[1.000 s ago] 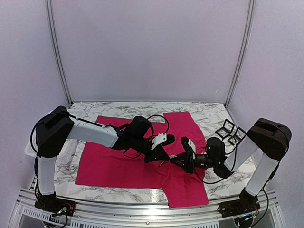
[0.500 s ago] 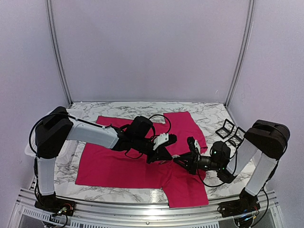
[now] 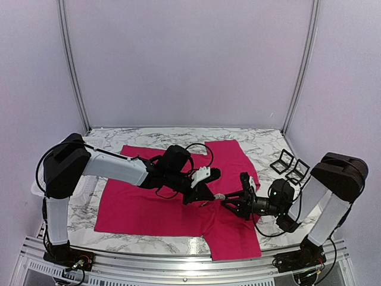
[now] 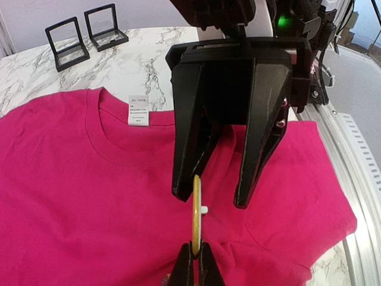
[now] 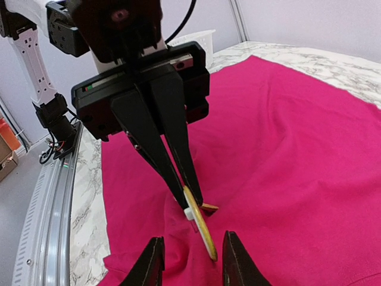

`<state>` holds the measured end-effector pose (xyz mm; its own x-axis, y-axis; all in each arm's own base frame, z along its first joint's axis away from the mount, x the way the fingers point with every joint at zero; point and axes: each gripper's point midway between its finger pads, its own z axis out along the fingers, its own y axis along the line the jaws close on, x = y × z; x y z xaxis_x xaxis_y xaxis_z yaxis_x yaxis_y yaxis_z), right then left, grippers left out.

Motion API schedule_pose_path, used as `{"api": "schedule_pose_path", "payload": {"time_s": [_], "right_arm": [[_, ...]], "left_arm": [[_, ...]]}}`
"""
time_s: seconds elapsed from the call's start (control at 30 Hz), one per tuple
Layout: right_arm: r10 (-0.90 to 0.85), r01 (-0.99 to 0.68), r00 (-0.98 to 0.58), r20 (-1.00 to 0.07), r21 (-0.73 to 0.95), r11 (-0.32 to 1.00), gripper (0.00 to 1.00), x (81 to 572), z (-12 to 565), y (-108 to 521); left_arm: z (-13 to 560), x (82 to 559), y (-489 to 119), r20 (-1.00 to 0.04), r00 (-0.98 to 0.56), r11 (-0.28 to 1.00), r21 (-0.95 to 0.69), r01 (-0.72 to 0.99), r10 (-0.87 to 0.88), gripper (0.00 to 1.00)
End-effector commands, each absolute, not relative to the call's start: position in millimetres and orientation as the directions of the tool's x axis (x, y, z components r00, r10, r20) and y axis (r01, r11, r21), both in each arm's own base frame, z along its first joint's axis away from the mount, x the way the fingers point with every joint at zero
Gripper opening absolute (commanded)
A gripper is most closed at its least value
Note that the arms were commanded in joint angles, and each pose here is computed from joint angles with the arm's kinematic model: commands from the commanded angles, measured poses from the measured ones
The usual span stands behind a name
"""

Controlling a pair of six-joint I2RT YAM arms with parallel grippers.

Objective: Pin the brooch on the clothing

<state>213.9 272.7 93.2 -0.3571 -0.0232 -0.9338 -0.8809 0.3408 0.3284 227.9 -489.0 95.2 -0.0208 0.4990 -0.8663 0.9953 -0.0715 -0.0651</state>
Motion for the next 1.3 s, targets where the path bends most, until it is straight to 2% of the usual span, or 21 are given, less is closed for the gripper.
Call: {"api": "schedule_pose_path", "payload": {"time_s": [0.0,0.13,0.3,0.37,0.47,0.53,0.63,0.7,0.73,0.8,0.83,0.93,1.0,1.03,1.13,1.27], "right_arm": [[-0.011,-0.891,-0.319,-0.948,0.296,0.343,0.31,214.5,106.4,269.1],[-0.017,-0.881,-0.281,-0.959,0.251,0.401,0.34,224.3,118.7,264.1],[-0.060,-0.814,-0.241,-0.969,0.168,0.556,0.36,245.9,131.6,246.8],[-0.097,-0.774,-0.246,-0.964,0.135,0.619,0.37,253.2,132.5,236.7],[-0.142,-0.695,-0.252,-0.957,0.078,0.715,0.41,267.9,137.2,219.8],[-0.164,-0.634,-0.276,-0.947,0.052,0.771,0.43,278.2,138.5,208.3],[-0.147,-0.540,-0.353,-0.924,0.073,0.839,0.45,297.8,141.7,191.9],[-0.121,-0.455,-0.440,-0.890,0.104,0.885,0.44,316.5,136.5,175.2],[-0.102,-0.411,-0.486,-0.868,0.124,0.903,0.43,327.0,133.8,166.5],[-0.084,-0.339,-0.575,-0.814,0.144,0.930,0.36,346.0,124.8,151.2],[-0.081,-0.311,-0.611,-0.788,0.145,0.939,0.30,355.0,119.5,144.3],[-0.099,-0.282,-0.698,-0.710,0.145,0.948,0.13,382.9,104.3,136.5],[-0.115,-0.292,-0.750,-0.651,0.170,0.941,0.07,394.7,87.8,140.4],[-0.128,-0.300,-0.775,-0.619,0.182,0.936,0.05,399.2,77.2,143.2],[-0.161,-0.319,-0.816,-0.556,0.199,0.927,0.02,413.0,53.5,150.4],[-0.135,-0.263,-0.857,-0.498,0.196,0.945,0.00,435.3,26.5,139.5]], "left_arm": [[99.5,229.9,-482.6,-0.861,0.011,-0.061,-0.023,0.998,0.509,0.00],[80.2,232.2,-479.3,-0.792,0.161,-0.061,0.155,0.986,0.589,0.00],[68.7,226.2,-473.5,-0.610,0.414,-0.138,0.448,0.883,0.676,0.01],[67.9,216.2,-471.9,-0.511,0.516,-0.204,0.546,0.812,0.688,0.18],[64.3,203.5,-468.6,-0.429,0.588,-0.280,0.590,0.757,0.686,0.58],[66.2,210.5,-463.0,-0.371,0.584,-0.270,0.626,0.732,0.723,0.71],[90.6,215.6,-458.4,-0.371,0.564,-0.228,0.650,0.725,0.737,0.90],[109.2,210.6,-456.2,-0.401,0.560,-0.216,0.640,0.737,0.725,0.98],[115.7,206.8,-451.3,-0.414,0.550,-0.219,0.619,0.754,0.725,0.99],[133.5,207.3,-440.2,-0.480,0.493,-0.176,0.564,0.807,0.725,0.99],[141.3,217.6,-431.8,-0.556,0.395,-0.082,0.502,0.861,0.731,0.99],[147.6,299.0,-385.5,-0.719,-0.054,0.345,0.265,0.900,0.693,0.95],[125.2,357.4,-330.7,-0.703,-0.372,0.624,0.130,0.770,0.606,0.82],[110.5,374.6,-308.1,-0.679,-0.480,0.717,0.098,0.691,0.556,0.78],[65.7,391.1,-261.6,-0.599,-0.659,0.837,0.035,0.546,0.455,0.72],[26.0,409.9,-222.5,-0.529,-0.768,0.911,0.025,0.411,0.361,0.71]]}}
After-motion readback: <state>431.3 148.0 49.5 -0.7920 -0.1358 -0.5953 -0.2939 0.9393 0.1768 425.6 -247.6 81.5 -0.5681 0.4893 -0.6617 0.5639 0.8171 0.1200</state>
